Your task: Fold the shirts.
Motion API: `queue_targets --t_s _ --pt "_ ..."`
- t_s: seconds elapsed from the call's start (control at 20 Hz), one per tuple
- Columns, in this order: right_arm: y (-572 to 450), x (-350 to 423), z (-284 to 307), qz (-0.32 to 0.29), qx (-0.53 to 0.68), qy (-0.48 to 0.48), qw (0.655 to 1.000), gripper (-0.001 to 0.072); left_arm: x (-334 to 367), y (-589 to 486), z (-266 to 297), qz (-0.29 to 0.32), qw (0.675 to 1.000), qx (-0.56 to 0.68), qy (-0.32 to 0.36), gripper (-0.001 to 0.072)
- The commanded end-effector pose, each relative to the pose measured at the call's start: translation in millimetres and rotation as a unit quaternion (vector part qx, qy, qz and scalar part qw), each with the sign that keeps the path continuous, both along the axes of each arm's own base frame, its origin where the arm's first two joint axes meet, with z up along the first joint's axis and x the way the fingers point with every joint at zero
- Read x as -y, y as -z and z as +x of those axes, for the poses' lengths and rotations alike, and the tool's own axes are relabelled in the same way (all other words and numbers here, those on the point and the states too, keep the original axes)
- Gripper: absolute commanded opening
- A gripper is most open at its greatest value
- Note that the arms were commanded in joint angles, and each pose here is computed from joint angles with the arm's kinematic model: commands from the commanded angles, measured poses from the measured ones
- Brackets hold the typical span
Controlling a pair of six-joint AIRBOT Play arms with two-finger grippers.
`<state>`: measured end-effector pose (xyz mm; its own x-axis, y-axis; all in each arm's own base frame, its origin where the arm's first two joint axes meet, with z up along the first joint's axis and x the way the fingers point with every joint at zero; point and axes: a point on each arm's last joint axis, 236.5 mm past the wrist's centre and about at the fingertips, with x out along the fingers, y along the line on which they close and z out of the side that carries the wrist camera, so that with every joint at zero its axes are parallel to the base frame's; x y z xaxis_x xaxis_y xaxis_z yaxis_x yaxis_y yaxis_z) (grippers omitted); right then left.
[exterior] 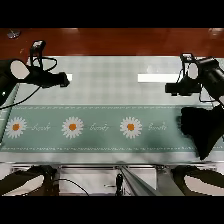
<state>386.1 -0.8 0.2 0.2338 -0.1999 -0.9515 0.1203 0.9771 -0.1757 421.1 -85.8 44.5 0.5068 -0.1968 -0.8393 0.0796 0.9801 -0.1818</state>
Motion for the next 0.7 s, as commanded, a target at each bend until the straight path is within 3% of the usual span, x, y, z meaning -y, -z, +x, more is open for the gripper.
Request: queue_targets --t_s 0.0,0.1,0.25,0.4,0.5,0.65 --pt "-15.7 24.2 -24.9 -0.069 -0.062 -0.08 0.992 0.062 -6.0 -8.0 2.3 0.019 1.0 0.006 0.016 0.0702" --pt "-53.9 57.6 -40.3 -0.117 -0.039 -0.039 0.992 0.062 -17.7 -4.3 -17.7 0.04 0.998 -0.035 0.031 0.0702" --pt "-108.1 118.7 -73.1 -0.107 0.096 0.13 0.981 0.062 -27.8 -5.0 -46.5 0.039 0.998 -0.053 0.024 0.0702" --pt "-96.9 179.8 -150.1 -0.106 0.116 0.286 0.945 0.063 -16.3 2.4 -75.4 0.015 0.999 -0.044 0.027 0.0702" --pt "-47.8 185.2 -184.9 -0.053 0.073 0.34 0.936 0.063 -7.0 14.9 -83.6 -0.002 0.999 -0.032 0.026 0.0702" --pt "3.7 176.2 -177.8 0.04 0.062 0.348 0.934 0.063 2.9 39.1 -92.2 -0.011 0.998 -0.056 0.03 0.0702"
